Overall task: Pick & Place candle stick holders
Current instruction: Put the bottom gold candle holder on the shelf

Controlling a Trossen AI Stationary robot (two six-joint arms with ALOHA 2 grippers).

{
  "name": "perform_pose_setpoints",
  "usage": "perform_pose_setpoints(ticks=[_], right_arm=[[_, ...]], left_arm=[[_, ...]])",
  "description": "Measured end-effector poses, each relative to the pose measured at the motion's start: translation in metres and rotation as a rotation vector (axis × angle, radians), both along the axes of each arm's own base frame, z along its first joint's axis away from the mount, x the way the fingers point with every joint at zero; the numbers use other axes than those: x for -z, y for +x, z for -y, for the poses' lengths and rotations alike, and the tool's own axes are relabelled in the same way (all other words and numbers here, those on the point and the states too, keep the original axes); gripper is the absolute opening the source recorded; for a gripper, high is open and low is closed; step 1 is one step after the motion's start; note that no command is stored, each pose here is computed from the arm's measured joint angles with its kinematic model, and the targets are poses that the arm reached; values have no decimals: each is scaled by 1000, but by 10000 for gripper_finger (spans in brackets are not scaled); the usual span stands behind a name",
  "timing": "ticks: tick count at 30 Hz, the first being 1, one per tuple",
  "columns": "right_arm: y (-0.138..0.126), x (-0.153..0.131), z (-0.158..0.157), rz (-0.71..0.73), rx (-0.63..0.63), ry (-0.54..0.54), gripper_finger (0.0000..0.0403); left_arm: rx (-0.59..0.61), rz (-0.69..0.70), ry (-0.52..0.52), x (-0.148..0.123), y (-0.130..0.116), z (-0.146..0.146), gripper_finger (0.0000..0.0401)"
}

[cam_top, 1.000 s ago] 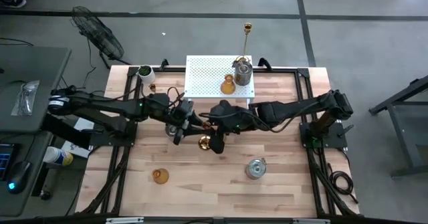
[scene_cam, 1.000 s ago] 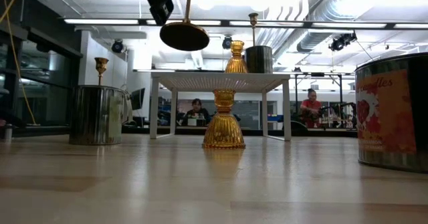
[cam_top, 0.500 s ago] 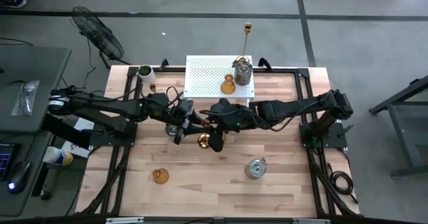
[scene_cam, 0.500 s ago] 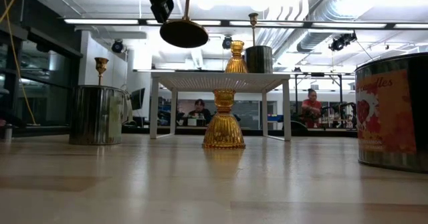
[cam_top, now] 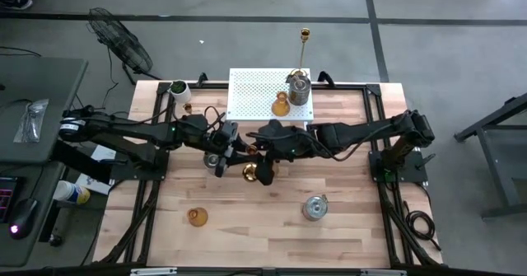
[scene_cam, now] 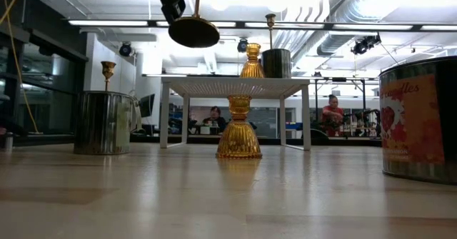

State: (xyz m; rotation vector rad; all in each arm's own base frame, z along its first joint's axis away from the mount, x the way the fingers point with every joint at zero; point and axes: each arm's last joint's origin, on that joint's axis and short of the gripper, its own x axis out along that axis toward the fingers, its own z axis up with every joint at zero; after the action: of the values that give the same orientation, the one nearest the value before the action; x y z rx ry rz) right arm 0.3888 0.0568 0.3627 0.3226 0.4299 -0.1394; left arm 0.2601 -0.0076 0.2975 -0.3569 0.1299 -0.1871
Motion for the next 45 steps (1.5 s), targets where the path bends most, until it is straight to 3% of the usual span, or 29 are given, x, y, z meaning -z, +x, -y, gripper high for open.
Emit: perform_pose_setpoints(ticks=[9,17,35,45], right_arm=[[0,0,0,-2,1,-1,129],[0,1,0,-7,5,-6,129],[0,1,0,-5,1,6,144],[0,1,-1,-7,5,34,223]], left_arm=[[-8,-3,3,0,0,0,132],[-5,-3,4,0,0,0,28],[-6,-8,5,1,0,0,30],[-15,-16,6,2,0,0,30]])
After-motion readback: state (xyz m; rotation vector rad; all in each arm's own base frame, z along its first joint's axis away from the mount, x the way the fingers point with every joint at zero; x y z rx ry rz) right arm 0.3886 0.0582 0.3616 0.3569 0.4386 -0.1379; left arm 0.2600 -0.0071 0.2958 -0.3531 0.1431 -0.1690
